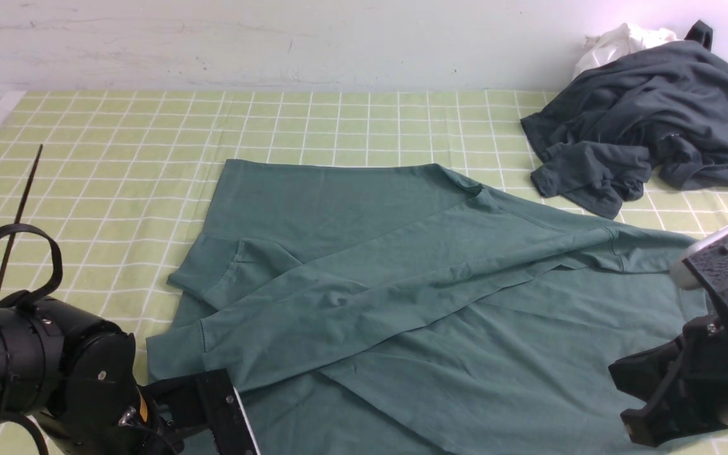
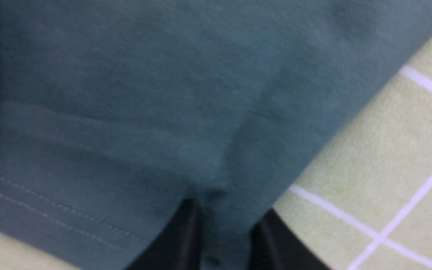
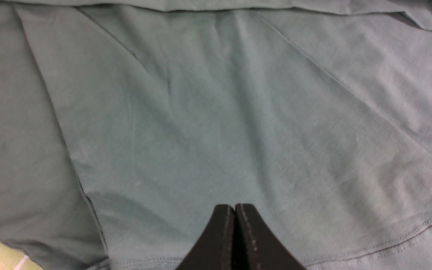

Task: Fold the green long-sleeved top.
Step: Use both arms simultaneously to clamp the lower edge of the clothing fabric

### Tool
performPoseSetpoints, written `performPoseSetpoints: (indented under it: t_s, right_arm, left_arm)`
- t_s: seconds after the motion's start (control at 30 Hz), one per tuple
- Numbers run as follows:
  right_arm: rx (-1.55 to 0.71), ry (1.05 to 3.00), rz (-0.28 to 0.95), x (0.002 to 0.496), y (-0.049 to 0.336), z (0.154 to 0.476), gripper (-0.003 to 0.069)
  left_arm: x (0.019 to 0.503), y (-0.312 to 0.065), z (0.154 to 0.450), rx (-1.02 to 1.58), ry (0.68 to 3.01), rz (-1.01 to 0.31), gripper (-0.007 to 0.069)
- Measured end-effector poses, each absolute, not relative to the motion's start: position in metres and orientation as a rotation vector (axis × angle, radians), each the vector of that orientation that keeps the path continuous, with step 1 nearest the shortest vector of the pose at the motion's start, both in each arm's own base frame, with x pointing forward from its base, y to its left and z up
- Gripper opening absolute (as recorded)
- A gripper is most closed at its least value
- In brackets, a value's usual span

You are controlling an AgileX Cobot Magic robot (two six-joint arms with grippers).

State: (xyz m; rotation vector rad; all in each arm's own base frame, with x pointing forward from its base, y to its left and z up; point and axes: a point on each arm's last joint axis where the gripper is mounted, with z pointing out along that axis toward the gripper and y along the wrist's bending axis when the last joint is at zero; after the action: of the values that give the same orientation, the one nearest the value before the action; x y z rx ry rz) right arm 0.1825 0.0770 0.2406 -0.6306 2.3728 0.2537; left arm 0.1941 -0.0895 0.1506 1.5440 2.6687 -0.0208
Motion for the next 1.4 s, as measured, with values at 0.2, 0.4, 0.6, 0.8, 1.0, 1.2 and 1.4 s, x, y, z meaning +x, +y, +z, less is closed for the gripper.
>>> performPoseSetpoints:
  t_s: [0.2,0.4,0.6,0.8,1.0,1.2,1.4]
  right_arm:
    - [-0.693,2.303,0.242,0.173,0.075,0.252,-0.0011]
    - [-0.955,2.077,0.119,0.159,0.071,0.272,-0.0001]
    - [-1.304,2.127,-0.019,0.165,0.069,0.248,0.0138]
    - [-1.583,2.263,-0.124,0.187,0.067,0.205,0.0264]
    - [-1.738,2.284,-0.188,0.205,0.068,0.175,0.0277]
    - [-1.804,2.275,-0.208,0.217,0.071,0.154,0.0274]
    - [-1.795,2.288,-0.202,0.219,0.072,0.150,0.0163]
  left_arm:
    - [0.185,-0.087,0.175,1.389,2.702,-0.035,0.0002]
    - [0.175,-0.083,0.201,1.297,2.632,-0.033,-0.0001]
    - [0.173,-0.082,0.207,1.258,2.620,-0.036,-0.0001]
    - [0.174,-0.083,0.207,1.223,2.633,-0.041,-0.0001]
    - [0.173,-0.083,0.207,1.184,2.653,-0.047,-0.0001]
    - [0.173,-0.083,0.207,1.183,2.656,-0.048,-0.0001]
    - [0.173,-0.084,0.207,1.167,2.664,-0.069,-0.0001]
